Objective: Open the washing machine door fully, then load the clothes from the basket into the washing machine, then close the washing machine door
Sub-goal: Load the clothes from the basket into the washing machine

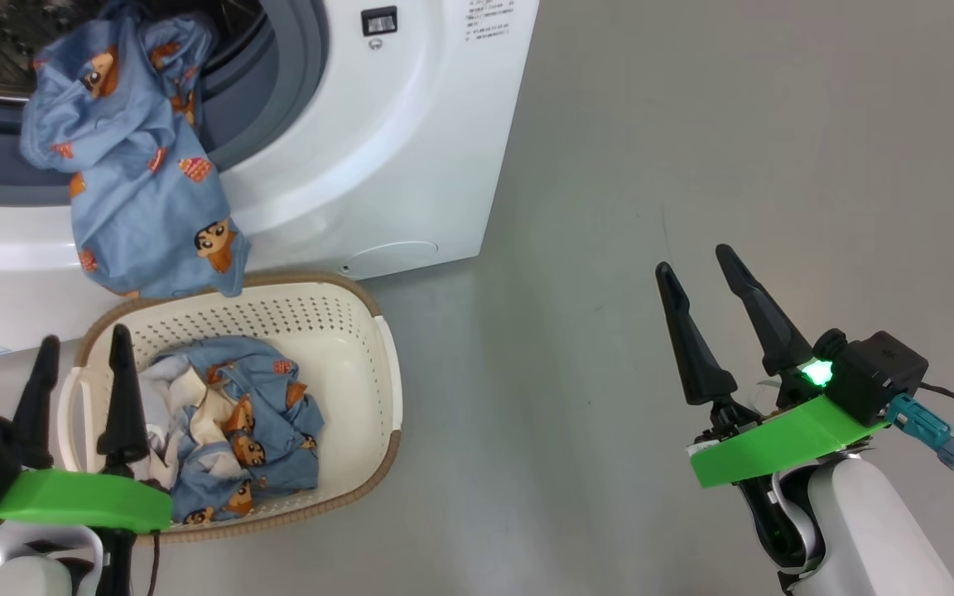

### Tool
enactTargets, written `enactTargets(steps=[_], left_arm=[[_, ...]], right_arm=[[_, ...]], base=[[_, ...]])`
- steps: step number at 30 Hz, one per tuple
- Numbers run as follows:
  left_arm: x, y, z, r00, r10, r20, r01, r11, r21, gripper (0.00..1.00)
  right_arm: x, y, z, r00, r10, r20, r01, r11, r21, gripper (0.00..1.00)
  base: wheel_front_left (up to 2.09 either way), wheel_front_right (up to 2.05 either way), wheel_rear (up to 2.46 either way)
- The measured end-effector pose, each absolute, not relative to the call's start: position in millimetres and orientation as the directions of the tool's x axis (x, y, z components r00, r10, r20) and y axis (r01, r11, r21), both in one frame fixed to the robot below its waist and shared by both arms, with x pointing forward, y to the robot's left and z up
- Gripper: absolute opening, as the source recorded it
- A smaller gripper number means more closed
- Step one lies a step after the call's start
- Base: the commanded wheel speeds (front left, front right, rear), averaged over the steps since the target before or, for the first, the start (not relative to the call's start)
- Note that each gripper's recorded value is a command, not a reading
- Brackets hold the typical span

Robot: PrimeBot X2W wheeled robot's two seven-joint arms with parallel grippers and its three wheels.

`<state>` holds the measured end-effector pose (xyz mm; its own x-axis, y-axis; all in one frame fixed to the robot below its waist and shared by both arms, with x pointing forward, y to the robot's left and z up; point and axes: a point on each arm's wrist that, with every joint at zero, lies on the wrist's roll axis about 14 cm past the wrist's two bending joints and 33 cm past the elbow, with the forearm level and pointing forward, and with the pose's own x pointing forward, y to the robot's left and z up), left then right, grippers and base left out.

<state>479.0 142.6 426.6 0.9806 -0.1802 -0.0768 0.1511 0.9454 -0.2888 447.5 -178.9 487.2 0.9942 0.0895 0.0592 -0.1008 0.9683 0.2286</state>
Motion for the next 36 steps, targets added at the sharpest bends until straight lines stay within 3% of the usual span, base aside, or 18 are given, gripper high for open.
enactTargets(steps=[6, 20, 30, 36], left_arm=[[492, 139, 409, 0.974, -0.184, -0.130, 0.134, 0.937, -0.322, 1.00], [551, 137, 345, 0.915, -0.229, -0.332, 0.161, 0.963, -0.218, 1.00], [584, 125, 318, 0.884, -0.251, -0.395, 0.164, 0.956, -0.242, 1.00], [587, 91, 304, 0.847, -0.338, -0.410, 0.240, 0.932, -0.273, 1.00]], right_arm=[[448, -180, 482, 0.995, 0.084, 0.046, -0.093, 0.969, 0.230, 1.00], [452, -189, 468, 0.999, 0.052, 0.013, -0.054, 0.971, 0.232, 1.00], [452, -202, 457, 1.000, 0.011, -0.019, -0.007, 0.976, 0.219, 1.00], [451, -208, 448, 0.999, -0.006, -0.043, 0.015, 0.978, 0.210, 1.00]], base=[[0.00, 0.00, 0.00], [0.00, 0.00, 0.00], [0.00, 0.00, 0.00], [0.00, 0.00, 0.00]])
